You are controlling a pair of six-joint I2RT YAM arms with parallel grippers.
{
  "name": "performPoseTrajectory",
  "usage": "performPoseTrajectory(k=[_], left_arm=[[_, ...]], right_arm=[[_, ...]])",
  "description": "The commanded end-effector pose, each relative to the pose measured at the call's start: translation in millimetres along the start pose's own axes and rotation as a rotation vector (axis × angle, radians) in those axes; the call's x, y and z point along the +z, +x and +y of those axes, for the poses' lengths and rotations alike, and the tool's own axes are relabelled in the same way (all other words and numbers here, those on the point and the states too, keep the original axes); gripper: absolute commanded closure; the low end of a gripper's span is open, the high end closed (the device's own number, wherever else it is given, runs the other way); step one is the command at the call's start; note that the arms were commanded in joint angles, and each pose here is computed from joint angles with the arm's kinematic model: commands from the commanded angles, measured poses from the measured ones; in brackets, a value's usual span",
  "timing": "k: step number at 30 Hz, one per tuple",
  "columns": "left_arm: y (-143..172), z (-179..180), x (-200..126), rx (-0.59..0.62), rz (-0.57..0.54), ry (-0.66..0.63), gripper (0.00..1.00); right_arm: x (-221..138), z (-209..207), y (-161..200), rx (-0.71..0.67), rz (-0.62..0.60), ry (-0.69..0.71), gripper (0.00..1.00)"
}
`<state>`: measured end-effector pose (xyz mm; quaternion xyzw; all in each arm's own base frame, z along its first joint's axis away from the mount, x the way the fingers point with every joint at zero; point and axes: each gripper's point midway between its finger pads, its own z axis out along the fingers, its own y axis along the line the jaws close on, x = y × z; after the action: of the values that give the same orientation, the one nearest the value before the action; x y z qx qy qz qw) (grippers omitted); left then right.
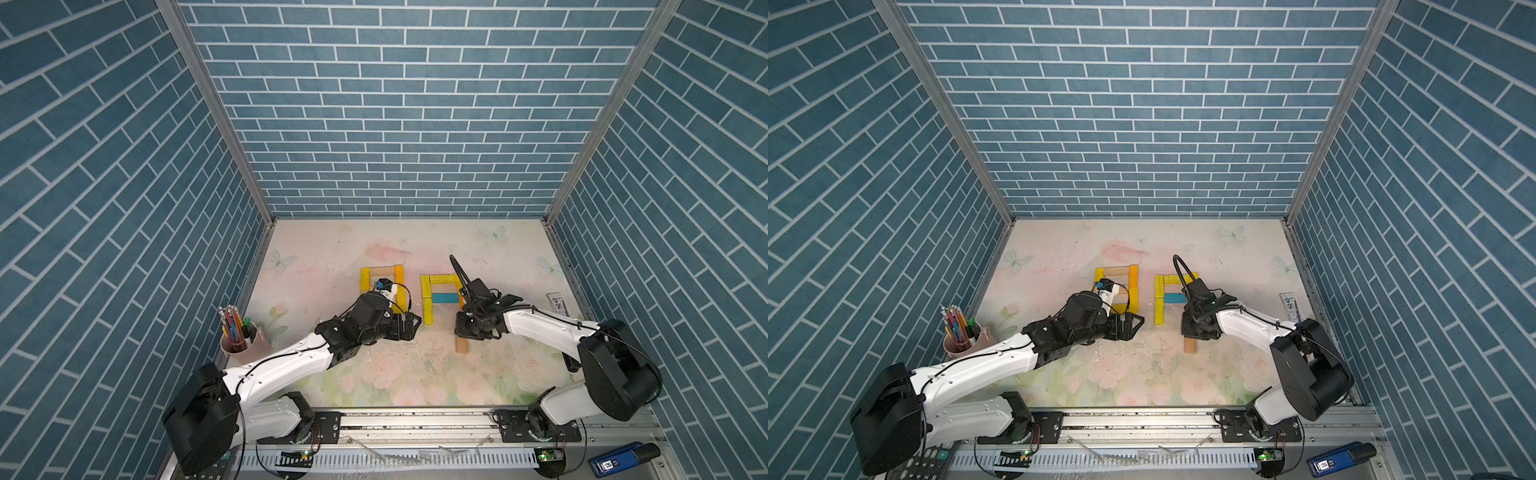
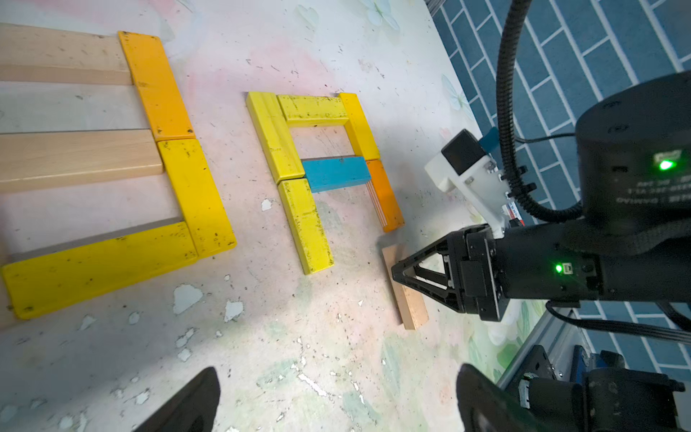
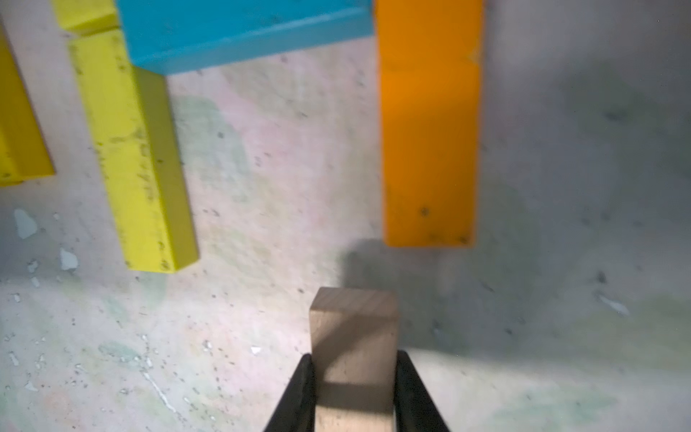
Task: Assemble the number 8 with building blocks
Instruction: Pick up the building block from the center of the board, then place the building block at the center of the board.
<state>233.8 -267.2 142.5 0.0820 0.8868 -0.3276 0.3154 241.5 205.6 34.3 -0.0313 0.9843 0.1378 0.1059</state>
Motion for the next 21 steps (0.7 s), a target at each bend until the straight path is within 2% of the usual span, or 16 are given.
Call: performPoseTrajectory(k=[1,8,15,21], left_arm=[[3,13,-6,-0.017,-0.017,-0.041,0.0],[9,21,-11,-0.016,-0.009,-0.063,0.0],[10,20,-12,-0.001,-0.001,-0.06,0.0],[12,21,-16,0.023,0.009,-0.065,0.0]], right_arm=[[6,14,0,-0.089,0.03,-0.012,0.73],[15,30,10,-0.151,0.057,-0.001,0.68],[10,26,31,-0.221,0.067,0.066,0.54],[7,9,51,-0.206,0.077,0.108,0.45]])
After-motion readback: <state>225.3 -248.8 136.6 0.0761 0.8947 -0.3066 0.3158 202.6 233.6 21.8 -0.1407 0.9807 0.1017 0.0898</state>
